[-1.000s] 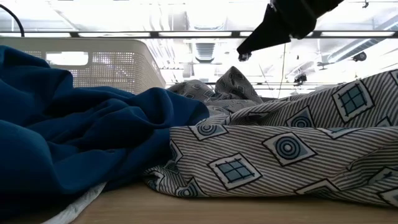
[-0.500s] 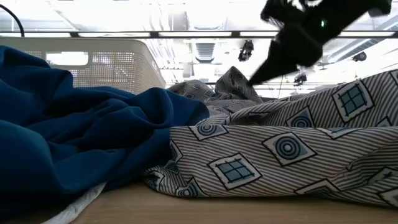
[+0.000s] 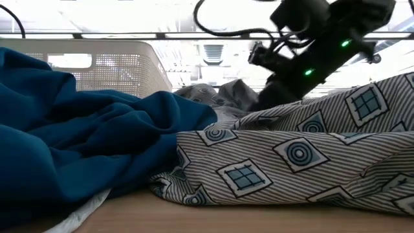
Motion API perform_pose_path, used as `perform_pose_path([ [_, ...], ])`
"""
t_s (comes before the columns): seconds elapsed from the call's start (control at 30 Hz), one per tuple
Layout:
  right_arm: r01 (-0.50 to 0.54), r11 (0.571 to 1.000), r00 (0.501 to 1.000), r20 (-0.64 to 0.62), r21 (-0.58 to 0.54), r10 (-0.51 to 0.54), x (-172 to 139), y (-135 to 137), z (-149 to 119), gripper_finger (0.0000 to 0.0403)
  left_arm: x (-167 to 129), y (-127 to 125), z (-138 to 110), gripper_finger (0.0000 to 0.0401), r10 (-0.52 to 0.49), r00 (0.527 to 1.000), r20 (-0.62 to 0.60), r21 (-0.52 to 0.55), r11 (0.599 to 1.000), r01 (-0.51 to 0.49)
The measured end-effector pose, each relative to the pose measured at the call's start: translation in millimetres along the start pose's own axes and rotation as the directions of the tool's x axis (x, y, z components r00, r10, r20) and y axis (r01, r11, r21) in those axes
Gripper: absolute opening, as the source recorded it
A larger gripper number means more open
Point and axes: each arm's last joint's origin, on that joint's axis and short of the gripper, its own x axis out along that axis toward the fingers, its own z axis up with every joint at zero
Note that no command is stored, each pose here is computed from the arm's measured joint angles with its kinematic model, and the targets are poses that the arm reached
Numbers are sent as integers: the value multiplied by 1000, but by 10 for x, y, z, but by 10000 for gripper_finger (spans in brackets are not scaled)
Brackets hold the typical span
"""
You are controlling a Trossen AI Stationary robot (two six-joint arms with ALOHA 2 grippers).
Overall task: Pick & Place Medicine items
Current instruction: Put the gray patient gown into the white laundry bin
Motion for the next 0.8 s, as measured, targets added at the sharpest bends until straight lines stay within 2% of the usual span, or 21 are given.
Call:
perform_pose_path([
  [0.1, 20, 1000, 999, 26, 9, -20, 139, -4, -6, 370, 0, 0, -1, 47, 0, 1000, 0, 0, 1000, 0],
  [0.27, 39, 999, 999, -10, 13, -38, 326, 9, -83, 370, 0, 0, -1, 47, 0, 1000, 0, 0, 1000, 0],
  [0.4, 49, 999, 998, -40, 4, -48, 453, 62, -138, 351, 0, 1, -1, 47, 1, 1000, 0, 0, 1000, -1],
  [0.57, 63, 998, 997, -44, 1, -62, 536, 123, -125, 292, 0, 0, -1, 47, 0, 1000, 0, 0, 1000, 0],
  [0.8, 68, 998, 997, -43, -7, -68, 567, 155, -86, 167, 0, 0, 1, 47, 0, 1000, 1, 0, 1000, 0],
])
